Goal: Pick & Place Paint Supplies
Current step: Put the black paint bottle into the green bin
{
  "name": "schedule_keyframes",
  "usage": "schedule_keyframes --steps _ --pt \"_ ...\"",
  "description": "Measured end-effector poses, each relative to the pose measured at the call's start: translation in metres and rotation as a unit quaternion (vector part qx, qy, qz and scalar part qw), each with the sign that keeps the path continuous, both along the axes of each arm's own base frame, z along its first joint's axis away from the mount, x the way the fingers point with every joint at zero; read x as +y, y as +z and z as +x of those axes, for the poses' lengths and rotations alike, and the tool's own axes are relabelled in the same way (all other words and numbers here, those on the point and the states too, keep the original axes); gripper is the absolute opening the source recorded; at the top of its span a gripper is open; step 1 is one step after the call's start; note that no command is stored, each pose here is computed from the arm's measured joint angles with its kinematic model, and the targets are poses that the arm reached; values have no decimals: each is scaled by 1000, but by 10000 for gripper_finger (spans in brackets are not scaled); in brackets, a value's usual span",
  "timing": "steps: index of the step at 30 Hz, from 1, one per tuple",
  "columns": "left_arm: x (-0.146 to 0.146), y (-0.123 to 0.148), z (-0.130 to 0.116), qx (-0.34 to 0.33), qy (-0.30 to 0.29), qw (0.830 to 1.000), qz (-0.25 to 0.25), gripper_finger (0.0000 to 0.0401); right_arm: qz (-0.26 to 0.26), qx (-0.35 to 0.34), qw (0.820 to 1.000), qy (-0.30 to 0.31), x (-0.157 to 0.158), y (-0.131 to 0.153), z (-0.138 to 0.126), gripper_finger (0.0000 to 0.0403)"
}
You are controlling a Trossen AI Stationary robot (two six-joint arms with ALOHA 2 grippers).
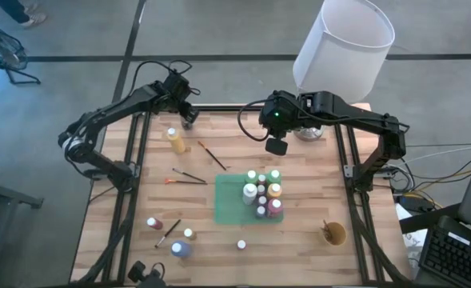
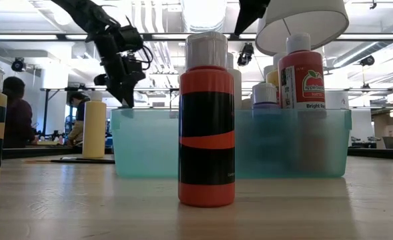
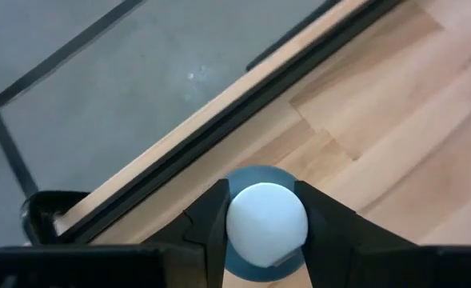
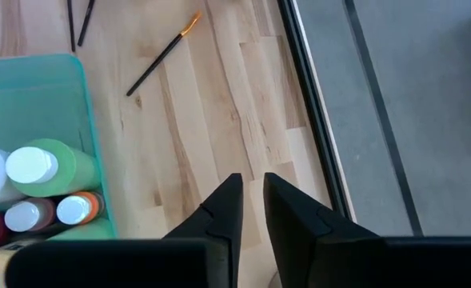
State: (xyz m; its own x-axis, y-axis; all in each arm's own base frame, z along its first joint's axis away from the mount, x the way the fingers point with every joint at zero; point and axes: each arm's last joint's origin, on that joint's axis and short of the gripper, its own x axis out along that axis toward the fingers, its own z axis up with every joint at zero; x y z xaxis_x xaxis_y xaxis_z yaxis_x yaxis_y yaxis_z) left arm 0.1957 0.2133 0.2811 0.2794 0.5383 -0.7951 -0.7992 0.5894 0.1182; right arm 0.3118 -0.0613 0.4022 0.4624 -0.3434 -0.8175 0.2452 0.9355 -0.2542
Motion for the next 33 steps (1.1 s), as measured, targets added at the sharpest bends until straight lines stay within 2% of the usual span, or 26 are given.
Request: schedule_keyframes --steps 8,13,17,25,33 --pt "-8 9 -2 -27 -53 998 -7 124 -4 3 1000 6 0 0 0 68" --pt "-21 22 -7 -30 -90 995 4 124 -4 2 1000 7 0 0 0 86" --pt "-39 38 -14 -61 -119 991 9 124 -5 0 1000 6 0 0 1 100" --pt "-84 71 -23 -164 -217 962 7 124 -5 -3 1000 6 0 1 1 115" --pt "-124 83 -16 -197 -295 935 2 124 -5 -3 1000 5 0 1 1 125"
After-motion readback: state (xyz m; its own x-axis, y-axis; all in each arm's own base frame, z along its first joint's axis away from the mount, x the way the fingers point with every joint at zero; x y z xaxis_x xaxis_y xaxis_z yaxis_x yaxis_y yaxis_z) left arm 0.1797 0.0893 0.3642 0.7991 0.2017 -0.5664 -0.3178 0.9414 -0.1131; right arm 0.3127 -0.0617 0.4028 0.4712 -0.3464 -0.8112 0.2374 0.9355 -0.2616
